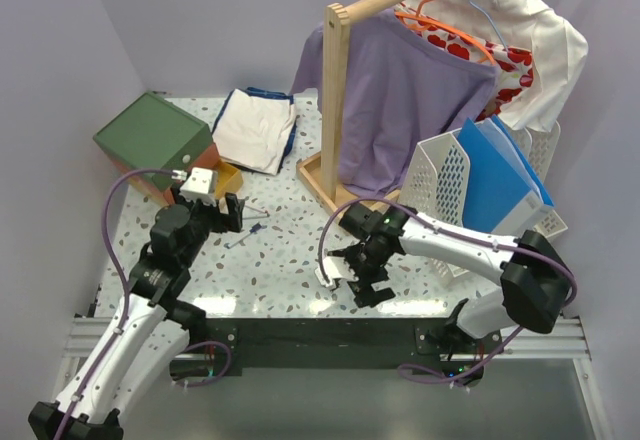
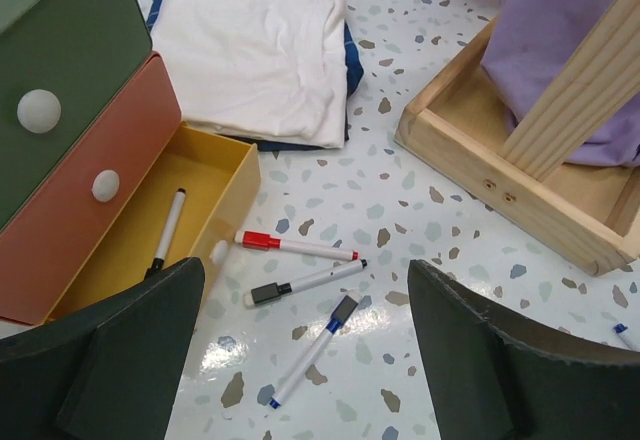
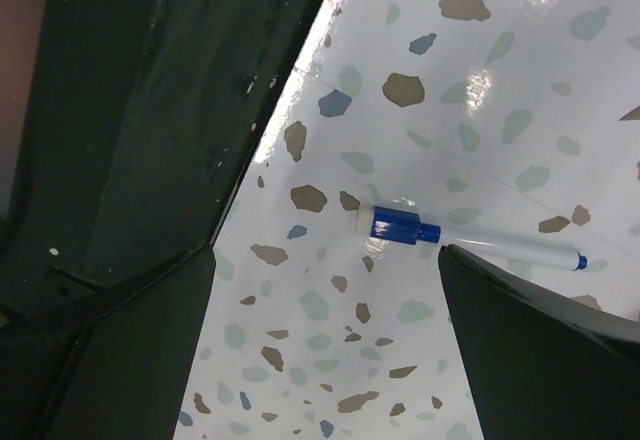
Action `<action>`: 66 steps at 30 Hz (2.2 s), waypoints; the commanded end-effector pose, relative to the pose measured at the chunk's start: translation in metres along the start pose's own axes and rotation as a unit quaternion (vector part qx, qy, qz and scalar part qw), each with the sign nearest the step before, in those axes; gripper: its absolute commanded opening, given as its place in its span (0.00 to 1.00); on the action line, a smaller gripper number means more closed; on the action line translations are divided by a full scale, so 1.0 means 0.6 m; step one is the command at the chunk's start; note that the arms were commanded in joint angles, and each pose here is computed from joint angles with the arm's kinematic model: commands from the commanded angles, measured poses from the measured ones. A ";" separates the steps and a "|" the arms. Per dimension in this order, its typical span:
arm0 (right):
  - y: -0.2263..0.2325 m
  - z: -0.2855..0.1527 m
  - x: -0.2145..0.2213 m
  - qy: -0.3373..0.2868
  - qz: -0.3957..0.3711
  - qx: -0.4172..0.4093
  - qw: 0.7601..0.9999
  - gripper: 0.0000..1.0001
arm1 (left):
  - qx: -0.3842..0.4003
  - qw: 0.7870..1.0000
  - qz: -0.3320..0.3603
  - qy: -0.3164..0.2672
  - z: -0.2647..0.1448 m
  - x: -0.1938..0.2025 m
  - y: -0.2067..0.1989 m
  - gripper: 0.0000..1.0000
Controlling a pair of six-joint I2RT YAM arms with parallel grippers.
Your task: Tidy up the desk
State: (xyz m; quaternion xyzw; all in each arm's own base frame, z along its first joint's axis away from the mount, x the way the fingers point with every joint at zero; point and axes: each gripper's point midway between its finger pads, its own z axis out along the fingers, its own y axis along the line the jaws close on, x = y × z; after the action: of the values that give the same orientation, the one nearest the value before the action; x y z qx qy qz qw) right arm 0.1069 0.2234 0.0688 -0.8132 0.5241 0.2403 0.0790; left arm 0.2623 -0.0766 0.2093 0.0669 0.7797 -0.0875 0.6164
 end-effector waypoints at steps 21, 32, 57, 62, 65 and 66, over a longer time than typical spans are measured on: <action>-0.111 0.058 0.013 0.018 0.291 0.182 0.939 0.95 | -0.035 0.998 -0.022 -0.054 -0.017 -0.051 0.021 0.88; -0.119 0.071 0.047 0.066 0.300 0.194 0.932 0.50 | -0.039 0.997 -0.024 -0.059 -0.021 -0.055 0.023 0.88; -0.108 -0.043 -0.150 -0.114 0.172 0.072 0.976 0.00 | 0.305 0.894 -0.319 -0.078 -0.078 -0.030 -0.178 0.99; -0.155 -0.113 -0.214 -0.220 0.210 0.110 0.946 0.00 | 0.312 0.871 -0.371 -0.072 -0.082 -0.018 -0.180 0.98; -0.179 -0.139 -0.237 -0.262 0.248 0.114 0.926 0.00 | 0.312 0.862 -0.393 -0.075 -0.081 -0.017 -0.179 0.97; -0.184 -0.148 -0.249 -0.271 0.256 0.113 0.921 0.00 | 0.313 0.859 -0.398 -0.076 -0.079 -0.016 -0.178 0.96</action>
State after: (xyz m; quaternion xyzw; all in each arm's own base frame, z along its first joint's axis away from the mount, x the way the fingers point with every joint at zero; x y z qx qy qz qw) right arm 0.1725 0.3325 0.1549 -0.5954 0.7000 0.3355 0.2074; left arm 0.2029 -0.1677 0.2056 -0.0560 0.6718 -0.5143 0.5302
